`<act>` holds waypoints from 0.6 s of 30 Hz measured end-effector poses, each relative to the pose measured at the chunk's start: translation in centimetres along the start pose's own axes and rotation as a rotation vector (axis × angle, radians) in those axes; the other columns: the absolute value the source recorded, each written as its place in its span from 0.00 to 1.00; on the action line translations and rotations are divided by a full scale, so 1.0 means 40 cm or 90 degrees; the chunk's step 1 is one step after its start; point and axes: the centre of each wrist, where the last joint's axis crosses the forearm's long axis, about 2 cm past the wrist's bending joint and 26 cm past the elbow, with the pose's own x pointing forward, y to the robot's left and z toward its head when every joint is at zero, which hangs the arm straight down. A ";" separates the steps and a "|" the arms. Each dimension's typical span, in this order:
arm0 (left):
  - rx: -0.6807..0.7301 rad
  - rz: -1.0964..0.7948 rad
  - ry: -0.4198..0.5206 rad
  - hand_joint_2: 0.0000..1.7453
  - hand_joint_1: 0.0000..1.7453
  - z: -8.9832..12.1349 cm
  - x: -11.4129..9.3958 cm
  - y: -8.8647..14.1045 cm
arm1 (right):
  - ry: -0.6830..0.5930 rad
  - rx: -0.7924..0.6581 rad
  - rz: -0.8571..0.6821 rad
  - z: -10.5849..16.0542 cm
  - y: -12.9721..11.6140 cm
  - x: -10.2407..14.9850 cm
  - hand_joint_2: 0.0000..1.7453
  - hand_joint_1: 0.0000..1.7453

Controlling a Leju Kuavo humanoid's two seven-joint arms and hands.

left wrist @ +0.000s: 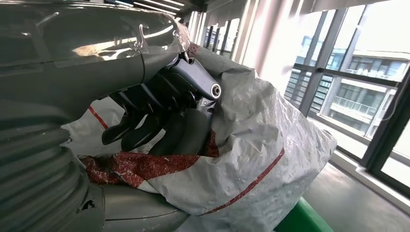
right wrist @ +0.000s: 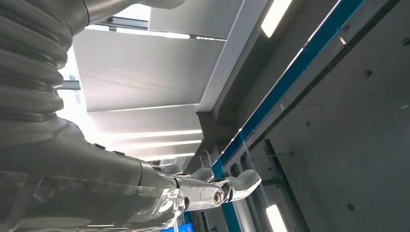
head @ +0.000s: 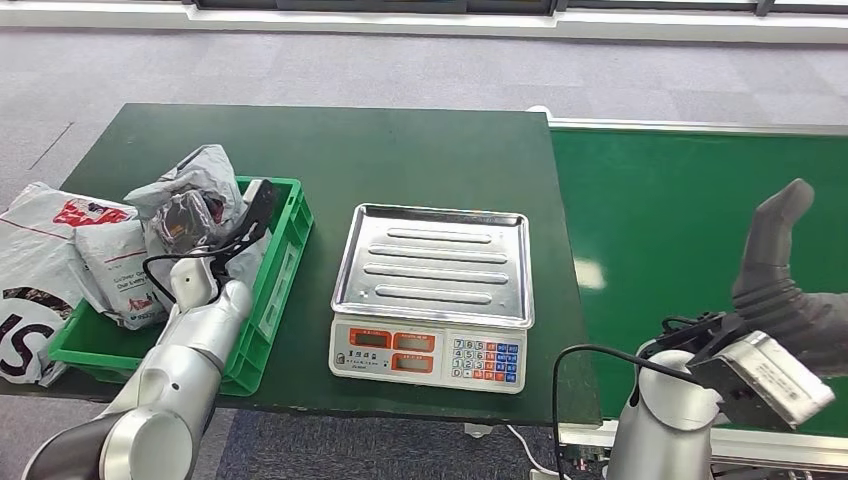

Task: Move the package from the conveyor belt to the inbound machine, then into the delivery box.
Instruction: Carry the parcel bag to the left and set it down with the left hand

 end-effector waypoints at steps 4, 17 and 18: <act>-0.005 0.001 -0.009 1.00 1.00 0.006 0.002 -0.005 | 0.001 0.000 0.000 0.000 0.000 0.000 1.00 0.00; 0.040 0.024 -0.053 0.00 0.00 0.006 -0.004 0.016 | 0.002 0.006 0.001 0.005 0.003 -0.002 1.00 0.00; 0.048 0.028 -0.055 0.00 0.00 0.004 -0.004 0.021 | 0.002 0.007 0.002 0.005 0.003 -0.002 1.00 0.00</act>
